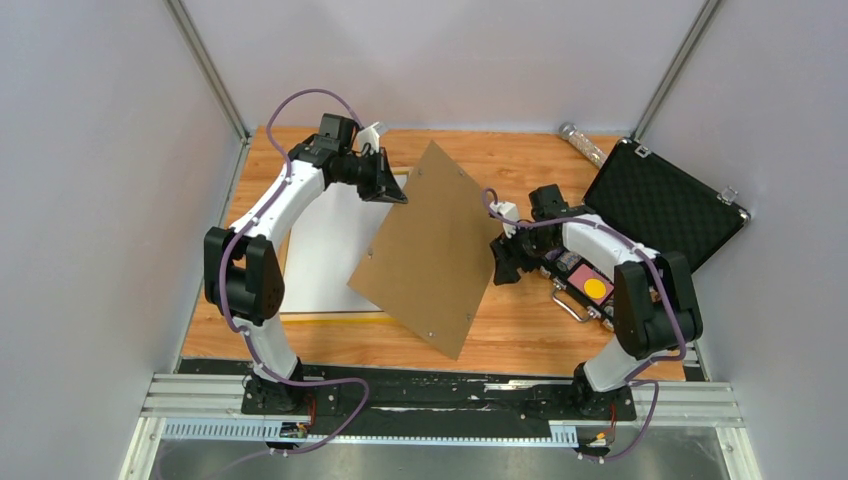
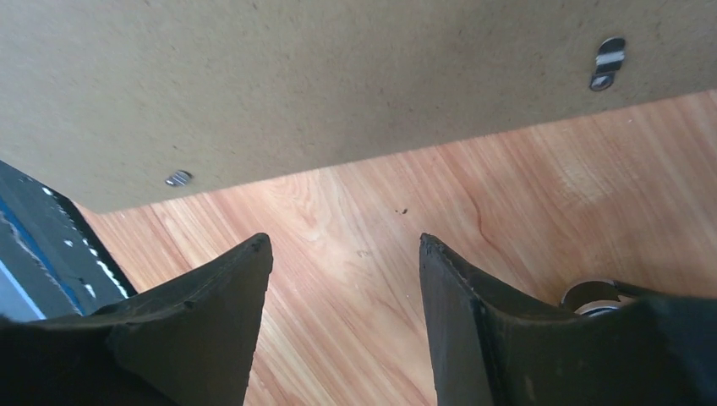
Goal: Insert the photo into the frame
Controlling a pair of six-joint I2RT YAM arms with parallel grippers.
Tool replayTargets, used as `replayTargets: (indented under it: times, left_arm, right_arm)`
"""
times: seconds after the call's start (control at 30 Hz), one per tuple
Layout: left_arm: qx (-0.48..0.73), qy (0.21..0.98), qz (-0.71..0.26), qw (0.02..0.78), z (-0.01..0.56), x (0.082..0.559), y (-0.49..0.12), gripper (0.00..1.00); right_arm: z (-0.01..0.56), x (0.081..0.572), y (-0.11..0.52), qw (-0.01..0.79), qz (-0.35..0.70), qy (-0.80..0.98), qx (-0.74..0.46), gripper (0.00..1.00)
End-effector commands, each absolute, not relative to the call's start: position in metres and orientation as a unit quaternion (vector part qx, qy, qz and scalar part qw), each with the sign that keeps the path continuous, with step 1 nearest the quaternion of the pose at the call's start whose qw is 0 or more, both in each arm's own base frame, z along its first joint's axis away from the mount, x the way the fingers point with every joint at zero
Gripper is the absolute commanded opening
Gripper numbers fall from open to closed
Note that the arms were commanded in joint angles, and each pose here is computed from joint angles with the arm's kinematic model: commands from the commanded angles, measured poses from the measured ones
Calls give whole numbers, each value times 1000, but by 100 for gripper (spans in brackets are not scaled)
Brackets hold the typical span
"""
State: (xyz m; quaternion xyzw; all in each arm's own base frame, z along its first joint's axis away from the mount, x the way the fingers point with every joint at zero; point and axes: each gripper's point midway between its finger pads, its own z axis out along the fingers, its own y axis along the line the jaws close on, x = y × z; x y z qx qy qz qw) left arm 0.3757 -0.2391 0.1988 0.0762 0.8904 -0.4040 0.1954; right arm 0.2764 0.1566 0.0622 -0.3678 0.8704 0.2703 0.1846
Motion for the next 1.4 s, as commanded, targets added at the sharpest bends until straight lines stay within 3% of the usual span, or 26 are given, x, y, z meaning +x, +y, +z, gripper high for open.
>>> replayTargets:
  times: [0.0,0.7,1.03,1.2,1.37]
  left_arm:
    - [93,883,-406,216,206,376,-239,0]
    - [104,873,-418,229,215,372,-241,0]
    - [114,867,-428,227,213,364,-242,19]
    - [112,867,-432,220,209,361,-243,34]
    - [111,862,-449,209,206,355,-248,39]
  right_arm:
    - [55,289,152,217,243,853,-408,62]
    - [7,312,164,246,150,841,-459,56]
    - [0,311,171,249,158,839,-457,54]
    - [2,314,174,256,162,840,-451,54]
    - [1,315,176,257,166,842,-445,53]
